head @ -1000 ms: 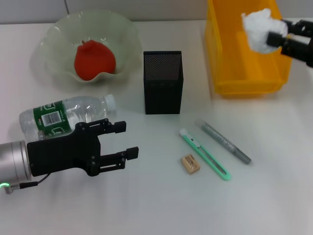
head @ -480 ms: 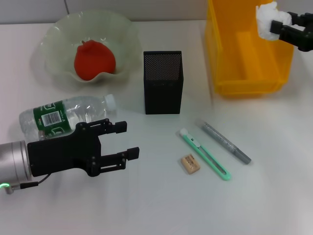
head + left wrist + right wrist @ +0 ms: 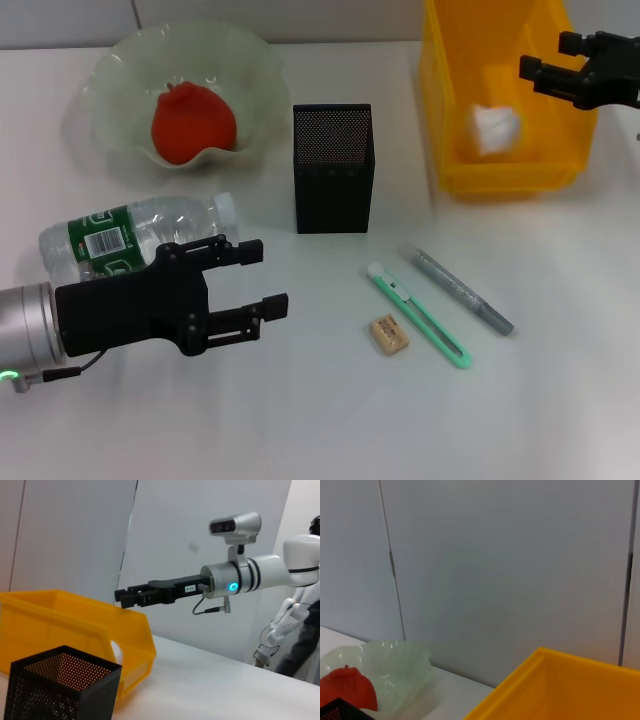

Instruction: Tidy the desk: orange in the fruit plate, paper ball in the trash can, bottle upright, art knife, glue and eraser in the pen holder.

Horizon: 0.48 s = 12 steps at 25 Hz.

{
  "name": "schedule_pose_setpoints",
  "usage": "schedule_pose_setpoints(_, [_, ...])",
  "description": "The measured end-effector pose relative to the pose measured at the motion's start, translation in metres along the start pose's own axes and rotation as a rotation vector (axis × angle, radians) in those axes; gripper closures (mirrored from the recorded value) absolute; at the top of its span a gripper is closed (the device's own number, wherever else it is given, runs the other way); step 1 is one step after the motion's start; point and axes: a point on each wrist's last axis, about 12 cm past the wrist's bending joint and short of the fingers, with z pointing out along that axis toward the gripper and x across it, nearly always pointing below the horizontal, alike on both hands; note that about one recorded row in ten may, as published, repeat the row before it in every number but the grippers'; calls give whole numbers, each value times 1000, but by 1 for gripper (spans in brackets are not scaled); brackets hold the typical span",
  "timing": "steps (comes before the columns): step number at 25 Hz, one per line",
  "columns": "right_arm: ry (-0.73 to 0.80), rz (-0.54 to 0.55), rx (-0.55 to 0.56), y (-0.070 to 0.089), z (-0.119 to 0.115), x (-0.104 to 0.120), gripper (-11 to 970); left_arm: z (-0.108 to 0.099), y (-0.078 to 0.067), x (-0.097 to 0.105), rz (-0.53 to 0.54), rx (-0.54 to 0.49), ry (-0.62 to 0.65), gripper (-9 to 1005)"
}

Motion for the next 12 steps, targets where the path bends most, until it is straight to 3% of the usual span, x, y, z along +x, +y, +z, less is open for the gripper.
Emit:
schedule_pose_setpoints(9, [-11,0,-8,1,-4,-1,197,0,0,0,1,2,0,270])
schedule_pose_setpoints(12, [-37,6,-79,9,-15,0,149,0,0,-1,2,2,0,270])
